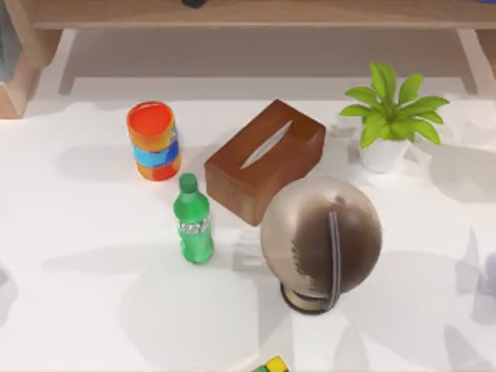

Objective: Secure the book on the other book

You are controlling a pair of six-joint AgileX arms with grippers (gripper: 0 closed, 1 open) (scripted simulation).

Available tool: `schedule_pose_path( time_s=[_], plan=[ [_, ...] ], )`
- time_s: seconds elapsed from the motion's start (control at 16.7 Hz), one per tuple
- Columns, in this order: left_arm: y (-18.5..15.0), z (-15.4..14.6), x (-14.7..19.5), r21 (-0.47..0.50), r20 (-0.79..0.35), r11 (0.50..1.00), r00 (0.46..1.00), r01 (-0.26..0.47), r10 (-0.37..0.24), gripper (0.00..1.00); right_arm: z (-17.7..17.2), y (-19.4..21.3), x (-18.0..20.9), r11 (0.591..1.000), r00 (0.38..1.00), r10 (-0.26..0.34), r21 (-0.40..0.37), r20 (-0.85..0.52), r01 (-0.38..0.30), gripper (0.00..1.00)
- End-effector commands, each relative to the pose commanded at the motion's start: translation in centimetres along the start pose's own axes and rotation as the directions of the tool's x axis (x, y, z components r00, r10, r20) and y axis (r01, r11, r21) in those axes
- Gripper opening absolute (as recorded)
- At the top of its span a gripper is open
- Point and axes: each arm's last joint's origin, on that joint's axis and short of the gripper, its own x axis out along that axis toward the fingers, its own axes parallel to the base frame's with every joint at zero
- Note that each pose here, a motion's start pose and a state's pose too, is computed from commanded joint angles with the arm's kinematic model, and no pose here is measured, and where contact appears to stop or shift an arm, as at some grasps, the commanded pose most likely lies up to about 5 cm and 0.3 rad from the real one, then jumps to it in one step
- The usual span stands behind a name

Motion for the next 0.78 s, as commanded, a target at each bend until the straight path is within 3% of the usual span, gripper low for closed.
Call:
schedule_pose_path(
  time_s=[0.42,0.78],
  plan=[
    [0.0,0.0,0.0,0.0,0.0,1.0,1.0,0.0,0.0,0.98,0.0,0.0,0.0,1.0,1.0,0.0,0.0,0.0,0.0,1.0],
    [0.0,0.0,0.0,0.0,0.0,1.0,1.0,0.0,0.0,1.0,0.0,0.0,0.0,1.0,1.0,0.0,0.0,0.0,0.0,1.0]
  ],
)
